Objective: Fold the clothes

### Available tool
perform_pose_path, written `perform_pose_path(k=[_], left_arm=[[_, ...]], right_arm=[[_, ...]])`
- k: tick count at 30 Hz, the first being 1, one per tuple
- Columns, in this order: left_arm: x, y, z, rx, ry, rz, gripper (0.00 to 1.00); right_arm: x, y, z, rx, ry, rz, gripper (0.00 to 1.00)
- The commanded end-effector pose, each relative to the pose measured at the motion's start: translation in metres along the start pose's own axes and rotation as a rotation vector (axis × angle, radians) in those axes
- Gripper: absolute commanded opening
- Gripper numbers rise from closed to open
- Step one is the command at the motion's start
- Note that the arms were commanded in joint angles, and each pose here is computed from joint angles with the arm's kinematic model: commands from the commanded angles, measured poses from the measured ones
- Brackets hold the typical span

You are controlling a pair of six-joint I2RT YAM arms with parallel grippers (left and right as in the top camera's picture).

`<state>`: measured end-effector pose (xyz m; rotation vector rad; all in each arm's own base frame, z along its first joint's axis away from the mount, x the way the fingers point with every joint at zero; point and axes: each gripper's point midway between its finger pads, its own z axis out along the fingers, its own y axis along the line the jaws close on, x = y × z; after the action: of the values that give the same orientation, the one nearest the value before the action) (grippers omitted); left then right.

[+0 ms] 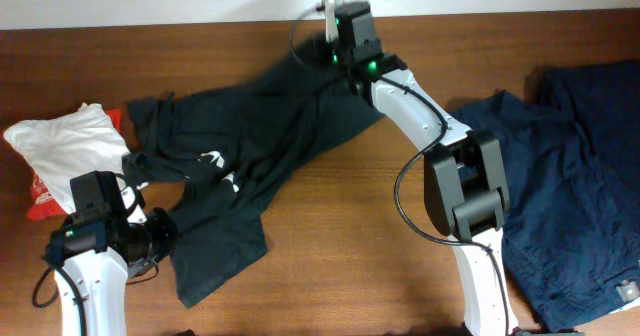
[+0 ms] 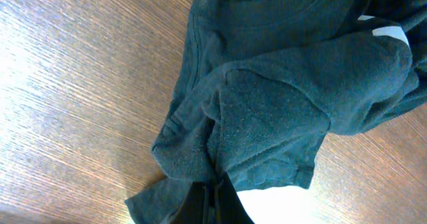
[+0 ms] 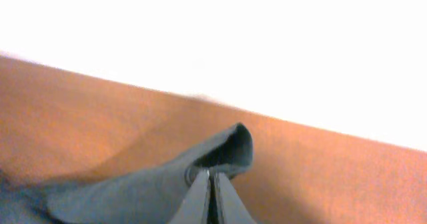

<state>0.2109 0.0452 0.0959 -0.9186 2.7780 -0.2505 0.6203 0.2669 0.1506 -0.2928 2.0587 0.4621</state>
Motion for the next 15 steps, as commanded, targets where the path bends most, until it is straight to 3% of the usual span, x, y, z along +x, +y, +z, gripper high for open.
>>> perform_pose_path(k=[1, 2, 4, 9, 11, 15], left_arm=[[-0.005, -0.001, -0.005, 0.006, -0.025, 0.006, 0.01], [-0.006, -0.001, -0.005, 0.006, -0.027, 0.006, 0.01], [-0.008, -0.002, -0.005, 0.009, -0.036, 0.008, 0.01], [-0.010, -0.002, -0.005, 0.011, -0.043, 0.009, 0.01], [-0.012, -0.003, -0.006, 0.014, -0.052, 0.011, 0.01], [-0.015, -0.004, -0.006, 0.018, -0.064, 0.013, 0.01]], right_arm=[[-0.050, 0.013, -0.012, -0.025, -0.113, -0.021, 0.81], [-0.036, 0.010, -0.011, -0.014, -0.056, -0.015, 0.98], [0.014, -0.011, -0.014, 0.073, 0.142, -0.001, 0.99], [0.075, -0.095, -0.050, 0.371, 0.412, 0.066, 0.99], [0.084, -0.108, -0.055, 0.335, 0.449, 0.164, 0.99], [0.094, -0.106, -0.058, 0.081, 0.490, 0.316, 0.71]])
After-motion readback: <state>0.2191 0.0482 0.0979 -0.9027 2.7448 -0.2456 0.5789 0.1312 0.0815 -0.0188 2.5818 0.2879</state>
